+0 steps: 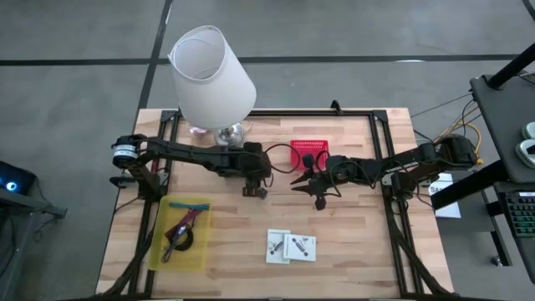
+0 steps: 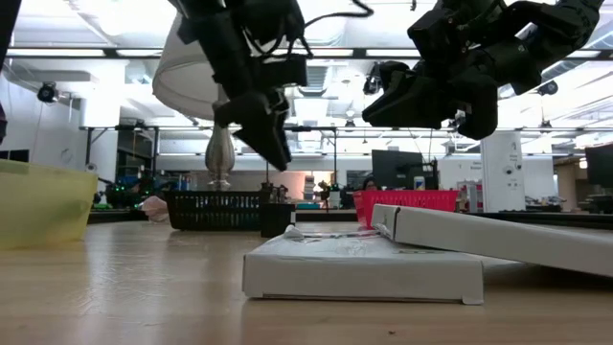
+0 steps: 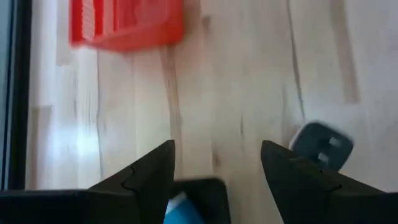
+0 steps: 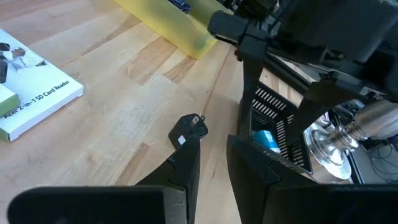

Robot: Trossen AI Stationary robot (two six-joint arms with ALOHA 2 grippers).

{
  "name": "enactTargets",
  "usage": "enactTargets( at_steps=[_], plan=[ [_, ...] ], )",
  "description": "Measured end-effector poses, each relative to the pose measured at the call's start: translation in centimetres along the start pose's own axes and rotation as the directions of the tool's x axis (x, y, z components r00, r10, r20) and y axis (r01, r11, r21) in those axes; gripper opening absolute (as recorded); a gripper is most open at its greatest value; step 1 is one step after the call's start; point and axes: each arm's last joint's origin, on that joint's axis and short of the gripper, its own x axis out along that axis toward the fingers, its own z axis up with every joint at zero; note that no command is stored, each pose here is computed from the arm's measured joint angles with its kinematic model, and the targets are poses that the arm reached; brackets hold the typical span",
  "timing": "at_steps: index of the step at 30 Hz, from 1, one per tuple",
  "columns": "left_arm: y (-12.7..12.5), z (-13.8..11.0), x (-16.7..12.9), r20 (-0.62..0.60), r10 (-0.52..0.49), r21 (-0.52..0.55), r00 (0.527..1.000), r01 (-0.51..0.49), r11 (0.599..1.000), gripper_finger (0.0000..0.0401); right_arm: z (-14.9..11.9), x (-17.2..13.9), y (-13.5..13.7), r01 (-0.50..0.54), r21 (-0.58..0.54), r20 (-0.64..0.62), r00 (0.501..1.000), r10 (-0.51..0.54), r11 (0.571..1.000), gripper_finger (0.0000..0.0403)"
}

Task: Pick and place items into bin
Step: Put the black charger adapter into the black bin

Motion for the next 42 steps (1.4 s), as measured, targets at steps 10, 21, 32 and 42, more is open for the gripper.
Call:
enactTargets(
  at_steps=[10,21,32,42],
  plan=[
    [-2.1,1.2,0.2,0.199,-0.169,0.142,0.965,0.142,0.98,0.0221,0.0,0.0,0.0,0.0,0.0,0.0,1.0,0.0,1.0,0.0068],
    [-4.6,0.7,2.5,0.111,-0.194,0.279,0.975,0.157,0.947,0.0221,0.0,0.0,0.0,-0.001,0.0,0.0,1.0,0.001,1.0,0.0068],
    [-5.0,-0.3,3.8,0.01,-0.188,0.289,0.982,0.177,0.941,0.0221,0.0,0.0,0.0,-0.001,0.0,-0.002,1.0,0.001,1.0,0.0068],
    [-5.1,-1.0,5.1,-0.056,-0.155,0.29,0.986,0.165,0.943,0.0221,0.0,0.0,0.0,-0.002,0.0,-0.002,1.0,0.002,1.0,0.0068]
  ],
)
